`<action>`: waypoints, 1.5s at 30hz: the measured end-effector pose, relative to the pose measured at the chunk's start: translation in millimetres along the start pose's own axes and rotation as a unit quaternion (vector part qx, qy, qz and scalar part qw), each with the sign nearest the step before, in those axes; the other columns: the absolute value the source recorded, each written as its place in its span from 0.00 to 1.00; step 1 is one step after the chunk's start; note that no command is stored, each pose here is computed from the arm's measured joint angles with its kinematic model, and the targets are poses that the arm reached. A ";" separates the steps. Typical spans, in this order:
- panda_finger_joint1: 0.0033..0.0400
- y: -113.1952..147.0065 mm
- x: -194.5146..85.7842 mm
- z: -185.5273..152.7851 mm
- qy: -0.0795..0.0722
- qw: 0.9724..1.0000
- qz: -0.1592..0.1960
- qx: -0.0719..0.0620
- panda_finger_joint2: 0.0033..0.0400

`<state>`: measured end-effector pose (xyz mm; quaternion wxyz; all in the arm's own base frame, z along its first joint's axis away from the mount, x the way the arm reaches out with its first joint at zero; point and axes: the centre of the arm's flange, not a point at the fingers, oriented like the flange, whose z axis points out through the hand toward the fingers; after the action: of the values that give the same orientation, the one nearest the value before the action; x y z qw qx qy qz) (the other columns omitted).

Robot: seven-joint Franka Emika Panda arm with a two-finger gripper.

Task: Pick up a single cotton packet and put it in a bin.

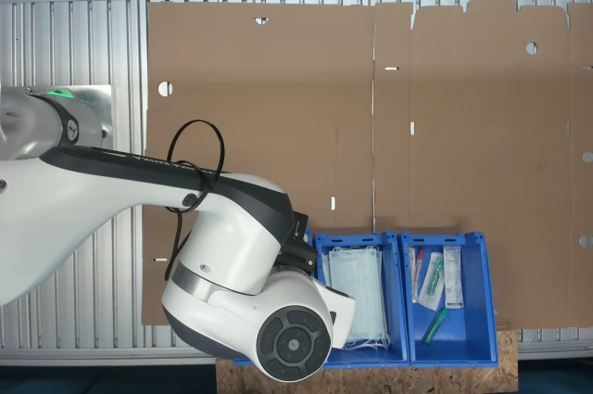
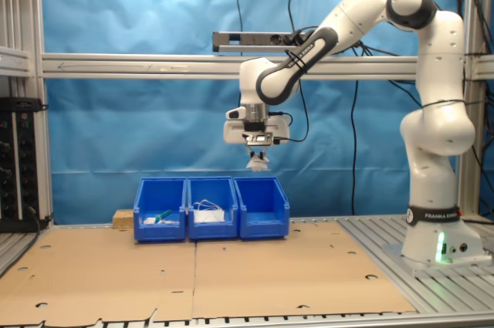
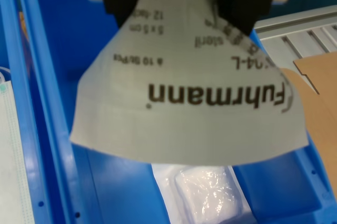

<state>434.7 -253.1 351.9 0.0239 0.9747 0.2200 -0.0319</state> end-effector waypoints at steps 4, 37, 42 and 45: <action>0.12 0.0 0.0 0.0 0.000 1.000 -0.005 0.000 0.12; 0.99 0.0 0.0 0.0 0.000 1.000 -0.025 0.000 0.99; 0.99 0.0 0.0 0.0 0.000 1.000 -0.027 0.000 0.99; 0.99 0.0 0.0 0.0 0.000 1.000 -0.027 0.000 0.99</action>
<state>434.7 -253.1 351.9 0.0230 0.9683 0.2464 -0.0326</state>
